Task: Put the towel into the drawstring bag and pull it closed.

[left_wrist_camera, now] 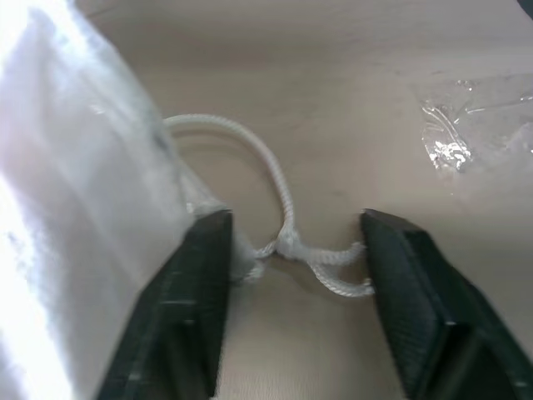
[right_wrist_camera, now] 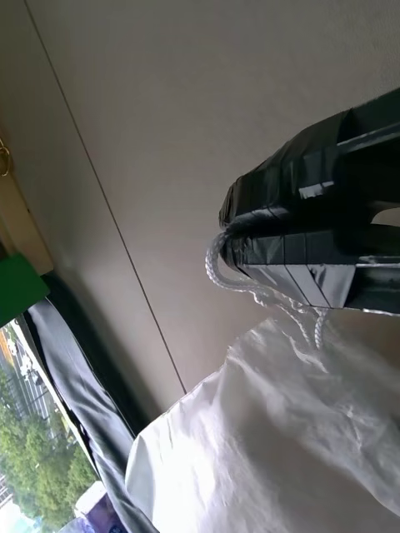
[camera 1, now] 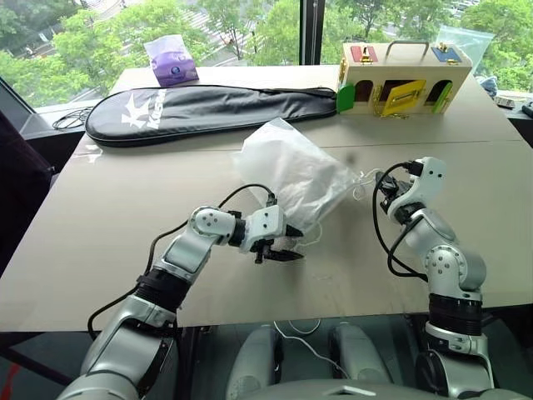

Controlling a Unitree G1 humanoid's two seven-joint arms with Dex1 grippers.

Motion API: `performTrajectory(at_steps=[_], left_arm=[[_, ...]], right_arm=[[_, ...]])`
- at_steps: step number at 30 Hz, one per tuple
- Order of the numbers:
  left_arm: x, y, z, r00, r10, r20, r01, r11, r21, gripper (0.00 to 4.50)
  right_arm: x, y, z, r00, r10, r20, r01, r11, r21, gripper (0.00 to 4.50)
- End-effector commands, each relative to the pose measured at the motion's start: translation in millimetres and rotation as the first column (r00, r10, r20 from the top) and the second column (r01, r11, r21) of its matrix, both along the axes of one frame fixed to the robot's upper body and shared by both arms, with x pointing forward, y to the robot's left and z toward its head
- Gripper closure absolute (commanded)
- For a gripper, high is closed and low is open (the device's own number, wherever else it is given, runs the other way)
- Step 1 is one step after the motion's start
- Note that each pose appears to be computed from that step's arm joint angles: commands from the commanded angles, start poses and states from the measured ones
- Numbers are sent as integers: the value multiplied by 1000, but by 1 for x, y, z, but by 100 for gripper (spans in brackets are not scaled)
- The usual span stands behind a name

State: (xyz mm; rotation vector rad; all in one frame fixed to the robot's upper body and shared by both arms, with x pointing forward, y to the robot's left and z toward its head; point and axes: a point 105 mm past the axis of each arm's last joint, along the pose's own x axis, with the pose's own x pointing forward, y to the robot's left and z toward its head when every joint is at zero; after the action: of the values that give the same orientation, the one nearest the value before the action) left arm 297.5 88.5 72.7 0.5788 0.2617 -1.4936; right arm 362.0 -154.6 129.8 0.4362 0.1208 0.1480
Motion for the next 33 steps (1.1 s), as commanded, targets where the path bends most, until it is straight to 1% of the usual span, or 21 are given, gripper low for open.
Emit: performTrajectory(at_steps=[1,3,7,11,13,15,18,20,22,23,25,30,33], left_arm=[[-25,26,-59,980,29,-196,15,976,219,354],[-26,27,-60,980,28,-198,18,974,227,442],[-28,29,-62,982,13,-189,34,969,243,448],[-22,19,-53,992,6,-129,15,986,163,448],[-14,8,-41,997,15,-75,-10,998,68,448],[-4,-3,-20,998,58,-9,-59,995,-83,448],[7,-9,6,990,135,47,-120,962,-247,448],[14,-9,27,976,197,92,-153,922,-355,448],[17,-6,44,960,249,125,-175,887,-426,448],[22,0,63,929,329,172,-208,846,-492,448],[26,12,87,860,440,257,-243,797,-553,448],[20,31,119,700,581,416,-258,749,-611,448],[28,53,140,534,710,459,-304,668,-679,448]], right_arm=[[-1,-2,15,998,-9,57,8,1000,1,450],[-1,-2,15,998,-7,58,7,1000,1,450],[0,-1,16,998,-5,58,5,1000,0,450],[0,-2,16,998,-5,57,5,1000,-1,450],[0,-1,16,998,-4,57,4,1000,-1,450],[0,-1,16,998,-4,57,4,1000,0,450],[-1,-3,15,998,-7,55,7,1000,-1,450],[-1,-5,15,998,-16,54,16,1000,-1,450],[0,-8,15,998,-28,56,28,1000,1,450],[1,-12,17,997,-44,61,44,999,3,450],[2,-19,19,995,-73,64,73,997,8,450],[8,-33,20,989,-134,58,132,991,29,450],[14,-34,23,988,-141,61,139,990,36,450]])
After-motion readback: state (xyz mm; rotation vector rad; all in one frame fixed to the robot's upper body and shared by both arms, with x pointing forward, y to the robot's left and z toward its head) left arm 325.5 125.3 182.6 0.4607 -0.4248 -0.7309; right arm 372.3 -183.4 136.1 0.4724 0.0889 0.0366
